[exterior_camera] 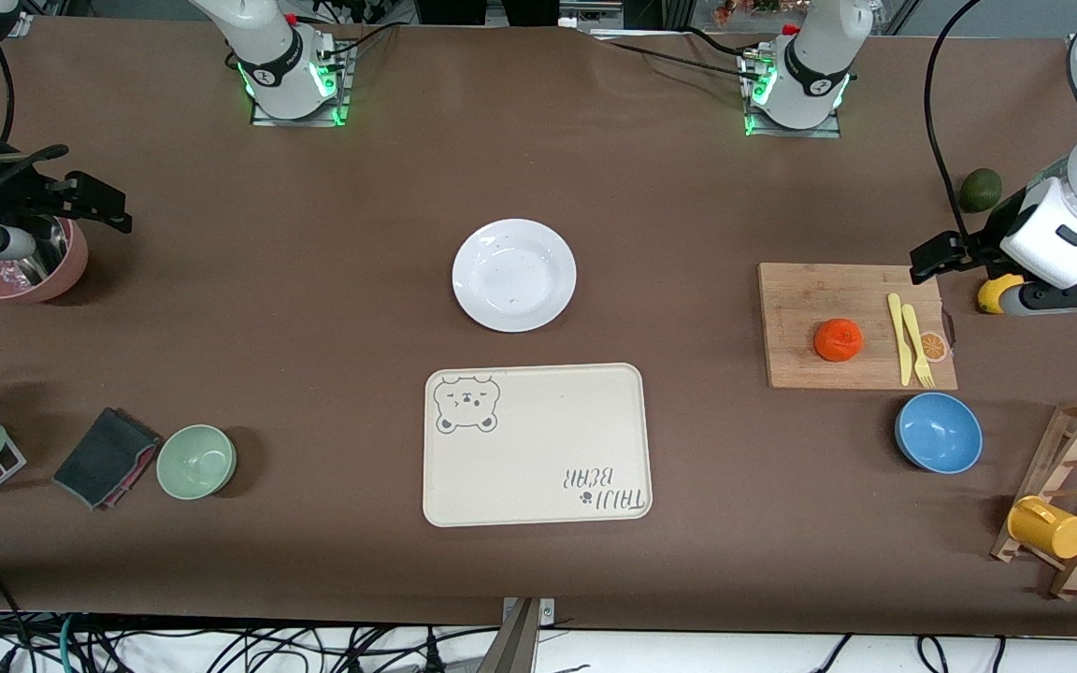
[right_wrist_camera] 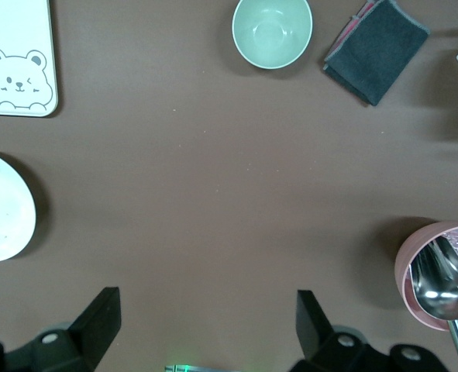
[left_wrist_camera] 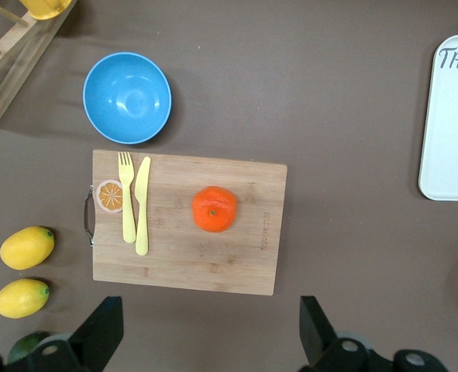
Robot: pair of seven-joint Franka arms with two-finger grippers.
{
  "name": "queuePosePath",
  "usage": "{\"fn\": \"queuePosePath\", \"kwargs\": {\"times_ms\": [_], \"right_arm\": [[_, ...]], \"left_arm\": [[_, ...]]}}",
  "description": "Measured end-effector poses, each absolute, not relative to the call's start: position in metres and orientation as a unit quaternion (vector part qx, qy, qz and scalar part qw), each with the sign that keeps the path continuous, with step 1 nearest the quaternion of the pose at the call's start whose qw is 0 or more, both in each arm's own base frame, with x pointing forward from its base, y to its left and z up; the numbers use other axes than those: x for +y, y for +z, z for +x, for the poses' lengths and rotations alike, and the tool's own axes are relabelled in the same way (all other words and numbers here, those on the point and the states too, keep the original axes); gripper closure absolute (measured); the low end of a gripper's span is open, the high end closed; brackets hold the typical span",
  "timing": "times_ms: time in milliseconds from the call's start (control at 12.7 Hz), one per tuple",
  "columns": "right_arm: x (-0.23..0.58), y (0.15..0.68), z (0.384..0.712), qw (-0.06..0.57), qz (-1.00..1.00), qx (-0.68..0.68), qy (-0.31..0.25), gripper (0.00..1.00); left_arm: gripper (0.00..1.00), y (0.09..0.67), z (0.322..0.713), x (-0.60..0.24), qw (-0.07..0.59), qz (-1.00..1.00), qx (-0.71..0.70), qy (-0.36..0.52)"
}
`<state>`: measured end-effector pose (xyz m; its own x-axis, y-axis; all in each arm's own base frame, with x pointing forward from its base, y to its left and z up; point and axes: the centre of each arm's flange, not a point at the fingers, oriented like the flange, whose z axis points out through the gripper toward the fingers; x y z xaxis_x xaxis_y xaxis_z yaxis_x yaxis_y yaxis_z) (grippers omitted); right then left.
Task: Place orange and plate with both arms
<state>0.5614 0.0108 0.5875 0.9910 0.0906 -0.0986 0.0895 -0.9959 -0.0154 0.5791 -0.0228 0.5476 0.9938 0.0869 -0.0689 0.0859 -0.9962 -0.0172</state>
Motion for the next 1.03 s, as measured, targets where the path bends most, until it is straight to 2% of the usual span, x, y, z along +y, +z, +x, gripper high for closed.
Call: {"fn": "queuePosePath", "kwargs": {"times_ms": [1025], "right_arm": [[0.0108,0.5875,0.5614,0.005,-0.998,-0.045,0.05,0.0]], "left_arm": [[0.0,0.541,0.581,-0.0301,0.007,-0.998,-0.037,0.041]]}}
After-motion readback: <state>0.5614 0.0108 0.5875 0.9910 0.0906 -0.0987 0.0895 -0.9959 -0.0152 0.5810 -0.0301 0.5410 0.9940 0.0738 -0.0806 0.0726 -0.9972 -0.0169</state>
